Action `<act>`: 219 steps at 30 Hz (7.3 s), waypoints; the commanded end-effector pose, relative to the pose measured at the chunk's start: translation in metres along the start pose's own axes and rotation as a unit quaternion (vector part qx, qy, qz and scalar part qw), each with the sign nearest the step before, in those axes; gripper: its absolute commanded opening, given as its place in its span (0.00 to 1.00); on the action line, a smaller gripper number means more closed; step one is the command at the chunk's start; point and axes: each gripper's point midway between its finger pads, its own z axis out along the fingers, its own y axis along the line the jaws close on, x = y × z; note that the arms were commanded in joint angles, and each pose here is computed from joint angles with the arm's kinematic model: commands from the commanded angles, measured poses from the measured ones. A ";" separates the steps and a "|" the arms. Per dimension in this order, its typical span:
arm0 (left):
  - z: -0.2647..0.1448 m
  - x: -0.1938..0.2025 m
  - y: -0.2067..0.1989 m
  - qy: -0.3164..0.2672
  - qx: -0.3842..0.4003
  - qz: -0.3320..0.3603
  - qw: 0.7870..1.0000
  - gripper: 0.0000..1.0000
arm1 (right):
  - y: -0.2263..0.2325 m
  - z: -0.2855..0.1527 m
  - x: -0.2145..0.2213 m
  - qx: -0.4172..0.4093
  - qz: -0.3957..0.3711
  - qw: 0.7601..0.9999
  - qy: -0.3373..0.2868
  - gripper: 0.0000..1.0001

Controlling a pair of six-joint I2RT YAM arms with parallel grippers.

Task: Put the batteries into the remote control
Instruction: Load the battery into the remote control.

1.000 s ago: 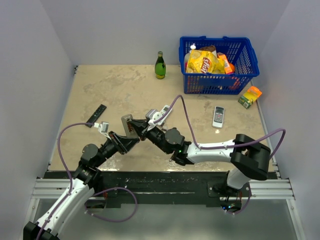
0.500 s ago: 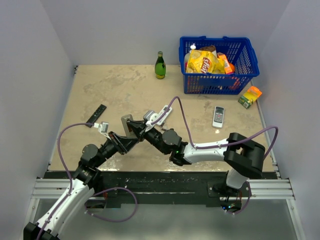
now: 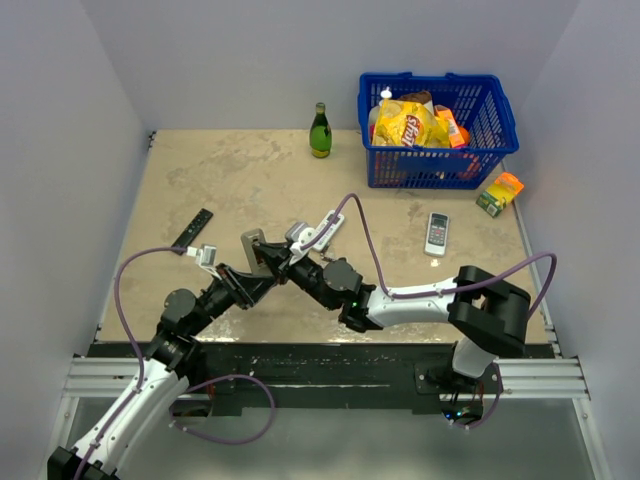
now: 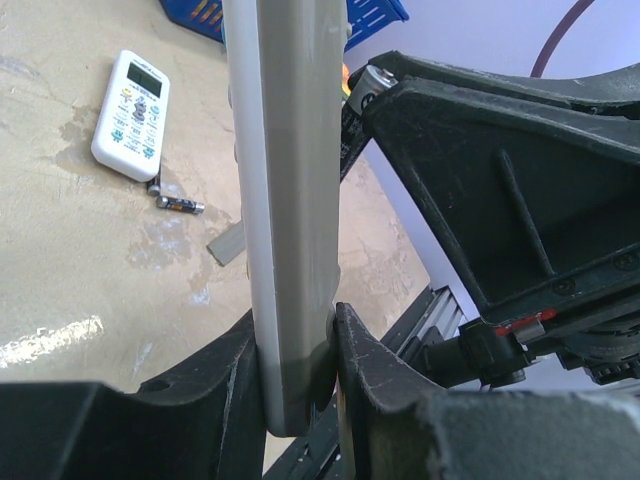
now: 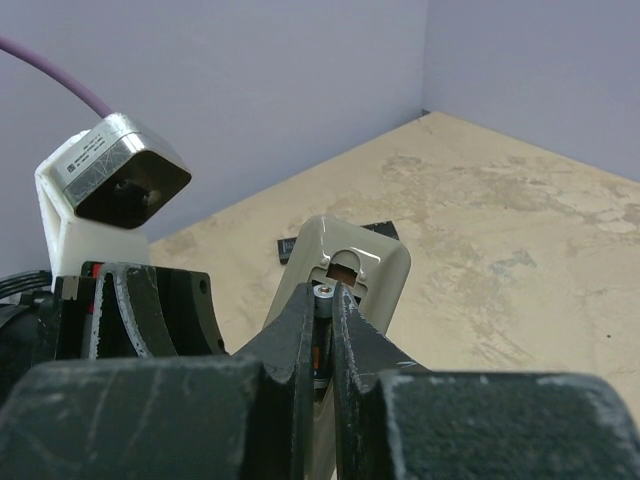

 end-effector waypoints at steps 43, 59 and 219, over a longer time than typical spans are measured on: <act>-0.018 -0.080 -0.069 -0.153 0.076 0.100 0.980 0.00 | -0.053 -0.036 0.117 0.162 -0.084 0.957 0.226 0.19; -0.026 -0.079 -0.077 -0.166 0.102 0.114 0.974 0.00 | -0.062 -0.040 0.134 0.208 -0.091 0.941 0.250 0.31; 0.005 0.030 -0.001 0.087 0.026 -0.027 0.996 0.00 | -0.004 0.003 0.003 -0.009 0.135 0.964 0.228 0.32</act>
